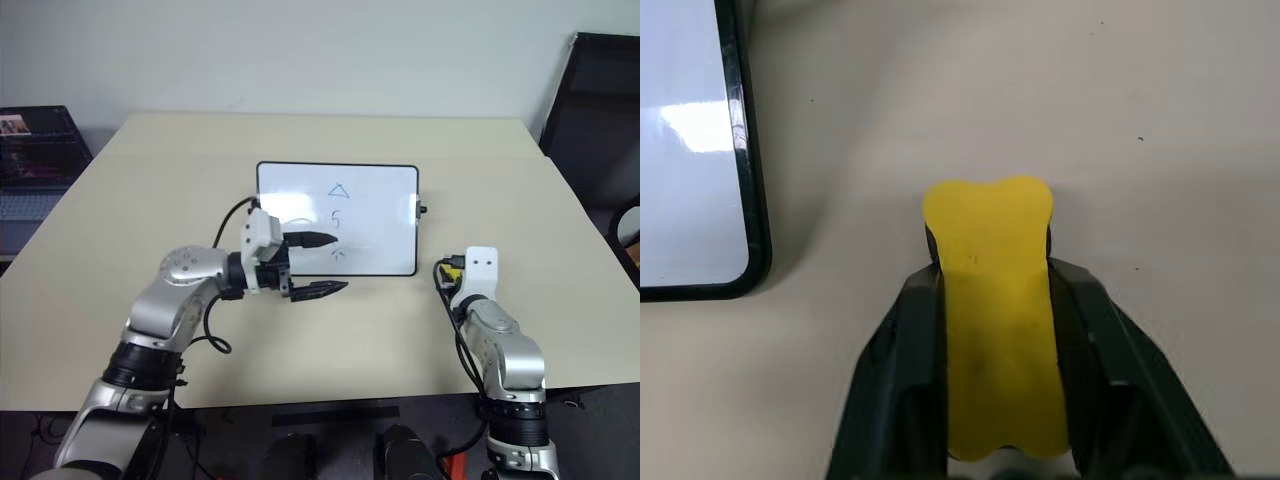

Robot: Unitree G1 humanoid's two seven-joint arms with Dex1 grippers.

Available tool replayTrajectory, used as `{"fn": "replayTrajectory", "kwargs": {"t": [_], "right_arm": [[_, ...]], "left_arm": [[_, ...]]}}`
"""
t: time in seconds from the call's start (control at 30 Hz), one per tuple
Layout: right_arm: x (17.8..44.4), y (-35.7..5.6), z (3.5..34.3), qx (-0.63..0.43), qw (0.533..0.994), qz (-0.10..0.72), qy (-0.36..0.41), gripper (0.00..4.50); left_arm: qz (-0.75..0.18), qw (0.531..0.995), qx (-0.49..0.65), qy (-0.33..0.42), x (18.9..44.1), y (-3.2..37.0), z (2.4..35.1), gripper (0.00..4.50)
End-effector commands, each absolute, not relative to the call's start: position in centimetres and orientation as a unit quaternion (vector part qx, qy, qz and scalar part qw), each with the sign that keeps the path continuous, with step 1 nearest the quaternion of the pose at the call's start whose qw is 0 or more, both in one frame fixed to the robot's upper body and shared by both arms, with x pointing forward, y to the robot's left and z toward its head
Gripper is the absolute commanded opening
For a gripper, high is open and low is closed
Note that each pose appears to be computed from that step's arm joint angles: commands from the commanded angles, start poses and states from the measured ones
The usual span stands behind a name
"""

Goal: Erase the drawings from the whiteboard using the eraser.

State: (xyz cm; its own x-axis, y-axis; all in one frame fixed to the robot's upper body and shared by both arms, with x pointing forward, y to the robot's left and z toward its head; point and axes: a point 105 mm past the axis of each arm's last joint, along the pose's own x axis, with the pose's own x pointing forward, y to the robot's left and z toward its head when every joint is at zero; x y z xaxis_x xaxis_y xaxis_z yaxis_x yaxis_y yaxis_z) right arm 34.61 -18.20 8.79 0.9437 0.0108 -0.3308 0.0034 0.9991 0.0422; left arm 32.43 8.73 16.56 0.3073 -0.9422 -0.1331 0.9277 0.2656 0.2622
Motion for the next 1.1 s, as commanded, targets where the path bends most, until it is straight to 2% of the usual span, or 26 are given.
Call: {"fn": "replayTrajectory", "kwargs": {"t": [0.03, 0.2, 0.27, 0.43, 0.57, 0.73, 0.93, 1.1], "right_arm": [[34.8, -18.2, 10.3, 0.012, 0.99, 0.008, 0.14, 1.02], [33.9, -18.3, 11.9, -0.041, 0.993, 0.033, 0.101, 1.02], [33.1, -17.6, 12.3, -0.069, 0.991, 0.071, 0.086, 1.02], [31.9, -17.1, 13.9, -0.036, 0.991, 0.112, 0.07, 1.02], [33.3, -14.1, 17.9, -0.111, 0.975, 0.191, 0.004, 1.02], [35.7, -9.8, 20.4, -0.162, 0.952, 0.258, -0.04, 1.02], [38.3, -4.8, 22.0, -0.195, 0.929, 0.306, -0.077, 1.02], [39.8, -2.6, 22.5, -0.219, 0.915, 0.327, -0.088, 1.02]], "left_arm": [[-0.563, 0.81, 0.161, -0.045, 32.5, 9.1, 17.7, 4.5], [-0.473, 0.865, 0.166, -0.036, 33.5, 10.6, 17.8, 4.5], [-0.445, 0.881, 0.16, -0.028, 33.4, 11.0, 18.0, 4.5], [-0.377, 0.91, 0.171, -0.019, 33.2, 11.9, 18.2, 4.5], [-0.292, 0.939, 0.182, -0.004, 33.7, 14.0, 18.2, 4.5], [-0.244, 0.951, 0.192, 0.004, 34.2, 15.4, 18.4, 4.5], [-0.217, 0.955, 0.202, 0.001, 34.6, 16.1, 19.5, 4.5], [-0.219, 0.954, 0.203, -0.002, 34.7, 16.0, 19.9, 4.5]]}}
